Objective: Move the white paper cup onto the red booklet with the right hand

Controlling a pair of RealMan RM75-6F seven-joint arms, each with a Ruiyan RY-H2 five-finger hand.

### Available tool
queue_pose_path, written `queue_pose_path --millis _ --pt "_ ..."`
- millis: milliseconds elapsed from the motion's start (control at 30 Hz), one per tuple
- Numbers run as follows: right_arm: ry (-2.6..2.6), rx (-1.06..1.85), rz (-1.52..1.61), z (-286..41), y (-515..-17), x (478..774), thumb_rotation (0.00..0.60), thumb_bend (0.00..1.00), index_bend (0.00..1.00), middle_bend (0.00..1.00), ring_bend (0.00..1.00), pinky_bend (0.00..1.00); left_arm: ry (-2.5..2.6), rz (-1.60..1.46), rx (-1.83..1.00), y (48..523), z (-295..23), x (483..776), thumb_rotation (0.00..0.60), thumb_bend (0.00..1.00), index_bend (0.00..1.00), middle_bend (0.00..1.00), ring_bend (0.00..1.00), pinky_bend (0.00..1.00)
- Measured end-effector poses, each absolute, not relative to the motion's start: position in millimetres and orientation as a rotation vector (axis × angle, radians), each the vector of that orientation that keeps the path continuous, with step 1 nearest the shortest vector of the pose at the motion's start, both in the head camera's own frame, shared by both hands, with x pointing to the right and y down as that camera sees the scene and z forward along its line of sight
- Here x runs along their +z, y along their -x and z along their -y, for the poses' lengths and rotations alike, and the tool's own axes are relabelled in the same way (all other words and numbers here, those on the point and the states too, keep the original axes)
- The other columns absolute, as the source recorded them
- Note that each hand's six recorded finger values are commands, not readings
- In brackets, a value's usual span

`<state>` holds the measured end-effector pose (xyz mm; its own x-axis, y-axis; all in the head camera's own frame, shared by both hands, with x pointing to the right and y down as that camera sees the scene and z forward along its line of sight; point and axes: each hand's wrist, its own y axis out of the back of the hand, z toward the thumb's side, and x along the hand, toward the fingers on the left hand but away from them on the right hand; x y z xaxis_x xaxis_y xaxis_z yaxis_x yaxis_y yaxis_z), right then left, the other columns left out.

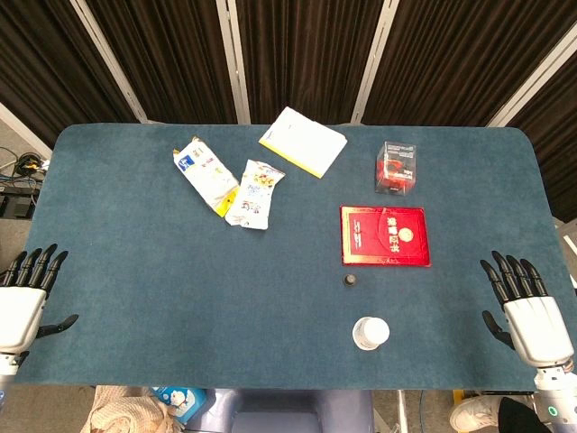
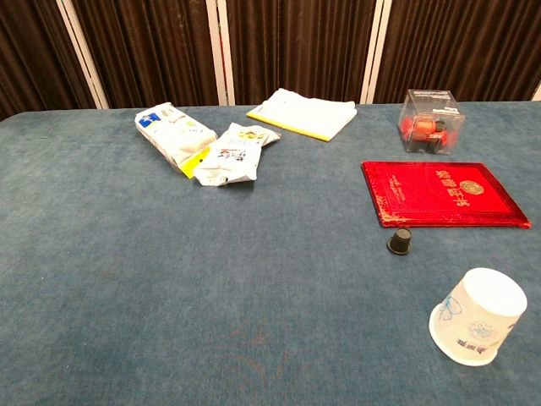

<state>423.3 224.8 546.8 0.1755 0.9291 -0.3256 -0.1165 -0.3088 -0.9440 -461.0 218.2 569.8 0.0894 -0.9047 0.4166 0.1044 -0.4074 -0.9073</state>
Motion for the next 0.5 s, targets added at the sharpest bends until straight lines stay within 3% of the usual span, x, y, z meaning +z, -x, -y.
queue_pose_path --millis 500 --pt "1.540 1.248 0.811 -226 -410 546 0.600 0.33 0.00 0.00 0.00 0.09 1.501 -0.839 -1.463 461 -218 570 0.600 0.00 0.00 0.00 0.00 0.00"
